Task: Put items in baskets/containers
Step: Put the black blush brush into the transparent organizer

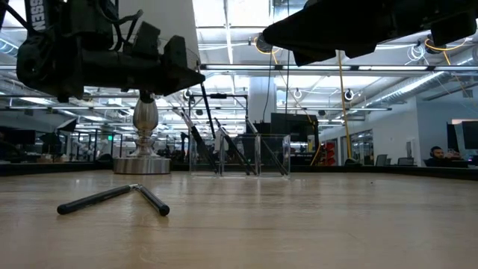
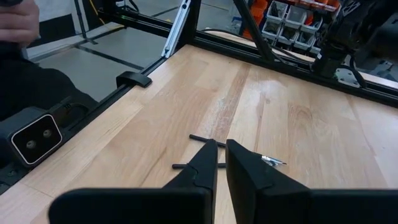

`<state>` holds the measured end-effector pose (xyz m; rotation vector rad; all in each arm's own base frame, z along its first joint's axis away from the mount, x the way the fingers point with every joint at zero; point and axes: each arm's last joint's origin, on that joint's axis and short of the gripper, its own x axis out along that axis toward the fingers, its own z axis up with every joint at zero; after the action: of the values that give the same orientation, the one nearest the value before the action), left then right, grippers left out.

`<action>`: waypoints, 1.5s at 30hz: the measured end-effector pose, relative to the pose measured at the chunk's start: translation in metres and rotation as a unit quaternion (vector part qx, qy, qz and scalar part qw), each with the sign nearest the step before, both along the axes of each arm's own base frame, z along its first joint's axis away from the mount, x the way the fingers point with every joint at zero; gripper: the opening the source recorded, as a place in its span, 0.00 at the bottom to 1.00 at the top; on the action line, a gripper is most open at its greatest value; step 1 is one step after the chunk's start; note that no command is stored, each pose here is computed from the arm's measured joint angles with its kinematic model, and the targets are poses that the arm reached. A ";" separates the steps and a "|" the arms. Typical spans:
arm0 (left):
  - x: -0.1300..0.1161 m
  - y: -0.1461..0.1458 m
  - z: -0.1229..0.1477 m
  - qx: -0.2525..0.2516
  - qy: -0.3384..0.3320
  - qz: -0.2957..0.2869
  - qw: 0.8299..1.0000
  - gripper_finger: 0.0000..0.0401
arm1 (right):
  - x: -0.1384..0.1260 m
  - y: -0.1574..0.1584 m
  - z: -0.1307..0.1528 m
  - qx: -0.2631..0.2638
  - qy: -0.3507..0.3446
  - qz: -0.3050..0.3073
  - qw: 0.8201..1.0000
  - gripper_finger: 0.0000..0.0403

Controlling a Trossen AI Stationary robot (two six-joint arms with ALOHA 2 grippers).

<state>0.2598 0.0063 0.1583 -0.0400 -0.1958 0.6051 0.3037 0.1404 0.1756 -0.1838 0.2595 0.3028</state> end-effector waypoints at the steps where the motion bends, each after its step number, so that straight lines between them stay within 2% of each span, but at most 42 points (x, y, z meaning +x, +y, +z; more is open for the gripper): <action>1: 0.000 0.000 0.000 0.000 0.001 0.001 1.000 0.02 | 0.000 0.000 0.000 0.000 0.001 0.000 1.000 0.04; 11: 0.000 0.002 -0.007 -0.035 0.013 0.034 0.999 0.02 | 0.000 0.000 0.000 0.001 0.001 0.000 1.000 0.04; 23: 0.000 0.001 -0.011 -0.061 0.013 0.036 0.997 0.02 | 0.000 0.000 0.000 0.001 0.001 0.000 1.000 0.04; 29: 0.007 0.000 -0.023 -0.075 0.021 0.035 0.996 0.02 | 0.000 0.000 0.001 0.003 -0.003 0.000 1.000 0.04; 37: 0.031 -0.009 -0.031 -0.055 0.038 0.023 0.998 0.03 | 0.000 0.000 0.000 0.006 -0.002 -0.001 1.000 0.04; 43: 0.033 -0.010 -0.032 -0.054 0.040 0.034 0.997 0.02 | 0.000 0.000 0.000 0.005 0.001 -0.001 1.000 0.04; 45: 0.033 -0.010 -0.033 -0.053 0.041 0.035 0.997 0.05 | 0.000 0.000 0.000 0.005 0.002 -0.001 1.000 0.04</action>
<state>0.2928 -0.0035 0.1258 -0.1123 -0.0862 0.6851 0.3037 0.1404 0.1754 -0.1736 0.2620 0.3014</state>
